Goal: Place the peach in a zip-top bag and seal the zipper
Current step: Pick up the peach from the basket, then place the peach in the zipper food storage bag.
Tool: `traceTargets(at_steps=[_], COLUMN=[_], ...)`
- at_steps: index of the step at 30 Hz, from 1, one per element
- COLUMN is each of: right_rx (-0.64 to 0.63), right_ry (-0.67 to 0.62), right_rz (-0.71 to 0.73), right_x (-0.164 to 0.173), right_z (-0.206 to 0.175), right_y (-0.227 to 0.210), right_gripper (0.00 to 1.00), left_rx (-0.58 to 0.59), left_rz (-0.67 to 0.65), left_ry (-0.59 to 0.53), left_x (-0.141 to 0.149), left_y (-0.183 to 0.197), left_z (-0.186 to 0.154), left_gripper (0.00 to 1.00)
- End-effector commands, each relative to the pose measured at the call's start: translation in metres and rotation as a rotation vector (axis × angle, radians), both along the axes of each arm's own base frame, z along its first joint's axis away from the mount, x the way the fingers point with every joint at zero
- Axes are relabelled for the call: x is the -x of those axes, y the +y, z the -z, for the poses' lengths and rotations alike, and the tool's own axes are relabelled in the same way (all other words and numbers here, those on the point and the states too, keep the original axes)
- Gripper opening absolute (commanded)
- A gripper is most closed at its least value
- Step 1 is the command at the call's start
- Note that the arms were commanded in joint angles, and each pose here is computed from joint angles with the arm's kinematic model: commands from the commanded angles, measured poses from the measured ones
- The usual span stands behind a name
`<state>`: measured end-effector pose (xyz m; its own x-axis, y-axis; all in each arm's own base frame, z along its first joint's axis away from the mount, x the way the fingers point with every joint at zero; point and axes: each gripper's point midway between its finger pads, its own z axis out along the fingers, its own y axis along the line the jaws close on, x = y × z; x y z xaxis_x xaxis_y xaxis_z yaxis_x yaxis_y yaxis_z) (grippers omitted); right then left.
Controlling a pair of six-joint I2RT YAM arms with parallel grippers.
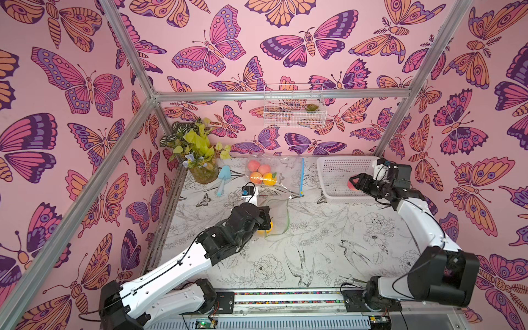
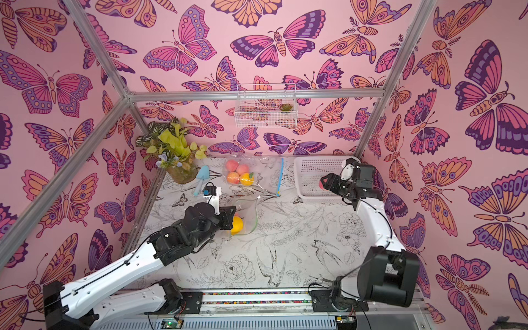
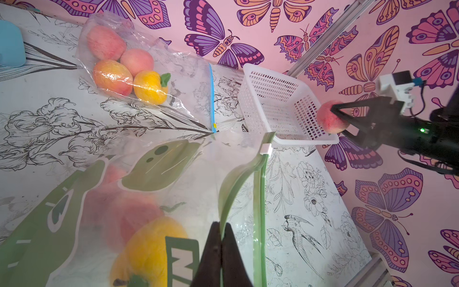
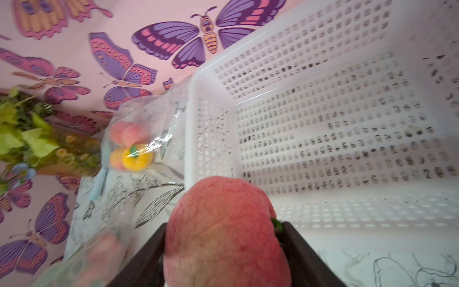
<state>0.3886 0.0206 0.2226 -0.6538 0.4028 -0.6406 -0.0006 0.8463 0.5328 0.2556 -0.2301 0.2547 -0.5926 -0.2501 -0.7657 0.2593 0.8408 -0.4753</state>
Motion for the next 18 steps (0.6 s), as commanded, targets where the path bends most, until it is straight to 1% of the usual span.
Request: traceTargets(at_steps=[1, 5, 9, 16, 18], right_rx=[-0.050, -0.053, -0.064, -0.094, -0.088], right_ry=[-0.044, -0.110, -0.153, -0.202, -0.200], right_rz=[-0.121, -0.262, -0.418, -0.689, -0.740], right_x=[0.032, 0.063, 0.090, 0.134, 0.142], right_z=[-0.018, -0.037, -0.047, -0.050, -0.047], right_y=[0.037, 0.081, 0.127, 0.212, 0.232], right_gripper=[0.64, 0.64, 0.64, 0.64, 0.63], left_rx=[0.026, 0.027, 0.030, 0.034, 0.032], left_rz=[0.014, 0.023, 0.039, 0.054, 0.052], left_ry=[-0.019, -0.013, -0.011, -0.011, -0.013], left_x=[-0.002, -0.001, -0.001, 0.000, 0.000], left_y=[-0.006, -0.007, -0.011, -0.014, -0.013], left_z=[-0.008, -0.006, -0.006, -0.008, -0.008], left_gripper=[0.00, 0.00, 0.00, 0.00, 0.00])
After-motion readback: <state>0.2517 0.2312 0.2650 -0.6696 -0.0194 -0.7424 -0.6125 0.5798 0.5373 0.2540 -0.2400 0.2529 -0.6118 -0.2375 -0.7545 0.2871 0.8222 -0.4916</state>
